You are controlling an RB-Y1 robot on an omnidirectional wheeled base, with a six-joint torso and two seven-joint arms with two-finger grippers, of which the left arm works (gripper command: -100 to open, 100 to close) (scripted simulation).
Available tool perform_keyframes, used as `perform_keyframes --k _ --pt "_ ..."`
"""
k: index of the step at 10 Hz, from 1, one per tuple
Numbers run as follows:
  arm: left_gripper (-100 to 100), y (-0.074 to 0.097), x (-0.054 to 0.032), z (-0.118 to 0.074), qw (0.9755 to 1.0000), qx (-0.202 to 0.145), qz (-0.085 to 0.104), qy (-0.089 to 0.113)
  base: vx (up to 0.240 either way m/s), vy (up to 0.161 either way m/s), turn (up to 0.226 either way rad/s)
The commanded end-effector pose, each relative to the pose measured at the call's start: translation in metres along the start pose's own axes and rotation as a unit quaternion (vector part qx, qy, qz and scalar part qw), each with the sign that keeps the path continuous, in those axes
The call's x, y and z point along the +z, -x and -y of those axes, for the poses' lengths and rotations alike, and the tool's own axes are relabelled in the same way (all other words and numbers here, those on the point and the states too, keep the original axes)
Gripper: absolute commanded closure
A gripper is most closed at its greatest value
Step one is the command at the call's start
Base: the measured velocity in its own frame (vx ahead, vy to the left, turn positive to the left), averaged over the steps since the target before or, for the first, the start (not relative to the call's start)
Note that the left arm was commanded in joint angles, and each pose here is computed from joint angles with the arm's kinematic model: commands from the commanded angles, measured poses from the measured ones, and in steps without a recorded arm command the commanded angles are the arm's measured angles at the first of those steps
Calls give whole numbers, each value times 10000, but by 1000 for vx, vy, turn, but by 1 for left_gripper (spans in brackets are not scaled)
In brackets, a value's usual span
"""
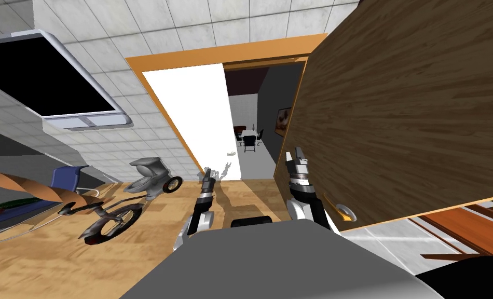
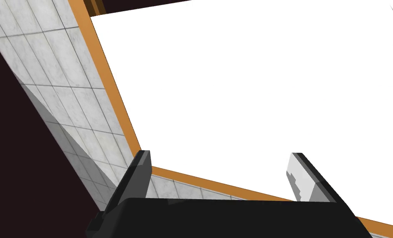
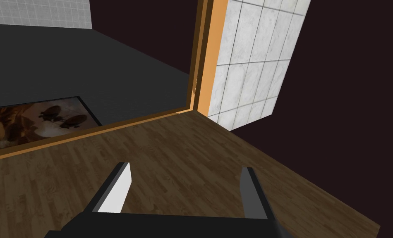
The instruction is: Pull the door open
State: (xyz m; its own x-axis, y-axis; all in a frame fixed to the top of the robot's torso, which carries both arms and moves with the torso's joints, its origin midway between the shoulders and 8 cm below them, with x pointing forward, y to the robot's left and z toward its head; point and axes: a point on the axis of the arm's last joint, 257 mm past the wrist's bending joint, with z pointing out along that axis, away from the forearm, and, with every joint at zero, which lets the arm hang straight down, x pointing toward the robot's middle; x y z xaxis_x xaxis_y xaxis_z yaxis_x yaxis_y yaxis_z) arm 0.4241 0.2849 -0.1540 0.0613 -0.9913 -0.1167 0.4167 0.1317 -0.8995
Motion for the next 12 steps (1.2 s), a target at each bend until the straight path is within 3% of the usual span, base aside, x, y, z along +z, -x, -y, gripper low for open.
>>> perform_keyframes --k 1,6,12 --pt "-100 22 -44 -133 9999 -36 -7 112 109 -23 -78" --pt "-100 80 -138 -468 9992 -117 -8 392 89 -2 -48" --pt "-100 192 -307 -932 9965 -225 26 803 98 -9 -66"
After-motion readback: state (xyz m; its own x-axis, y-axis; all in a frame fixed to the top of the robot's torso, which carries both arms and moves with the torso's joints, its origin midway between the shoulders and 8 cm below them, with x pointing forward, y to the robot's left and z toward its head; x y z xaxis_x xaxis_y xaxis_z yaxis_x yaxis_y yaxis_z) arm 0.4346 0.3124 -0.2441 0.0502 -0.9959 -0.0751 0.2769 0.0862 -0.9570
